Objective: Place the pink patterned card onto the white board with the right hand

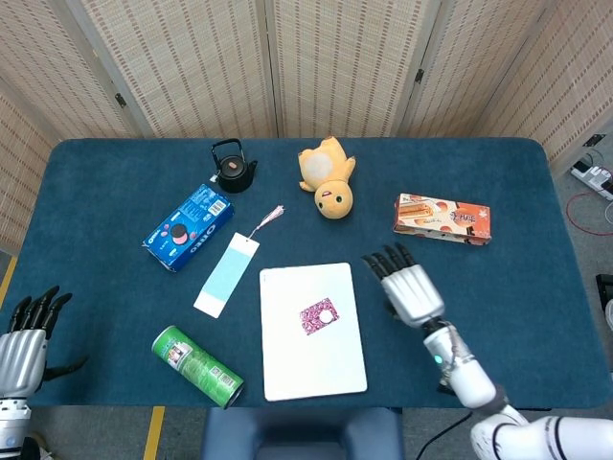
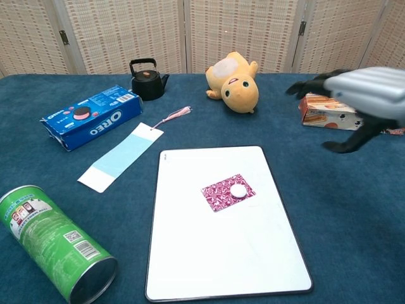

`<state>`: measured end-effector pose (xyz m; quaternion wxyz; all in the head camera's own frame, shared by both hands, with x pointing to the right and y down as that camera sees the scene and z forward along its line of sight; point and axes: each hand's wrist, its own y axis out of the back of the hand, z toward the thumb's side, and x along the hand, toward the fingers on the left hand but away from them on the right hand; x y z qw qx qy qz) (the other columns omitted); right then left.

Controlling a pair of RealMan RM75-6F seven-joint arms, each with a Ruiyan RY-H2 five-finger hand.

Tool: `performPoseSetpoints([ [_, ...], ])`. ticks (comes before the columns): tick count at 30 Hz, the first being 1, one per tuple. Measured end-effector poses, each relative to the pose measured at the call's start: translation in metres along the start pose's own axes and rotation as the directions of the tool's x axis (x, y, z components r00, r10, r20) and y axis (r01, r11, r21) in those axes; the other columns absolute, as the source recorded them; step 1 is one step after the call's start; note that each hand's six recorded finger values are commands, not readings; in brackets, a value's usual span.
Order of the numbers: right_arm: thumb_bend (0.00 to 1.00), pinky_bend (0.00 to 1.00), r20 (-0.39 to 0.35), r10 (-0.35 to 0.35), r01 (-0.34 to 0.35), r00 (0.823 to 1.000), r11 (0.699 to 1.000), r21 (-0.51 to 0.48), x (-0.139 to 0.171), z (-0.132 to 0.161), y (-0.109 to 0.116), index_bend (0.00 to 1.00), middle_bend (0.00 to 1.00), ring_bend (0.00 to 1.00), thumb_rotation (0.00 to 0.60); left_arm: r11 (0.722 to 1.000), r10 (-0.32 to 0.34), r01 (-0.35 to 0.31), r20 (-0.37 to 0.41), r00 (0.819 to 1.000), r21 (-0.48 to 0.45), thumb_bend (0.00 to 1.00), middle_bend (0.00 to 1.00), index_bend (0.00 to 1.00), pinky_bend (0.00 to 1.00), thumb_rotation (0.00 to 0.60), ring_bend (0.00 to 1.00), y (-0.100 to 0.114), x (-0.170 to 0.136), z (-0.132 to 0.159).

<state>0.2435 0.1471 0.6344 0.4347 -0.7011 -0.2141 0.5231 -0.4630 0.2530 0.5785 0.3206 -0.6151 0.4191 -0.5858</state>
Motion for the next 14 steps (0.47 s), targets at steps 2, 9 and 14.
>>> performPoseSetpoints([
  [2, 0.35, 0.00, 0.066, -0.028, 0.029, 0.997, 1.000, -0.011, 0.023, -0.028, 0.005, 0.01, 0.05, 0.01, 0.600, 1.000, 0.008, -0.008, 0.005, 1.000, -0.003, 0.15, 0.07, 0.14, 0.00, 0.600, 0.13, 0.002, 0.002, 0.003],
  [9, 0.35, 0.00, 0.209, -0.068, 0.092, 0.976, 0.990, -0.109, 0.092, -0.084, 0.008, 0.00, 0.00, 0.00, 0.600, 1.000, 0.020, -0.020, 0.022, 1.000, 0.003, 0.15, 0.07, 0.14, 0.00, 0.600, 0.13, 0.004, 0.005, 0.014],
  [14, 0.35, 0.00, 0.271, -0.120, 0.164, 0.955, 0.975, -0.147, 0.135, -0.111, 0.009, 0.00, 0.00, 0.00, 0.600, 0.999, 0.034, -0.034, 0.030, 0.999, -0.005, 0.15, 0.07, 0.14, 0.00, 0.600, 0.13, 0.007, 0.006, 0.021],
])
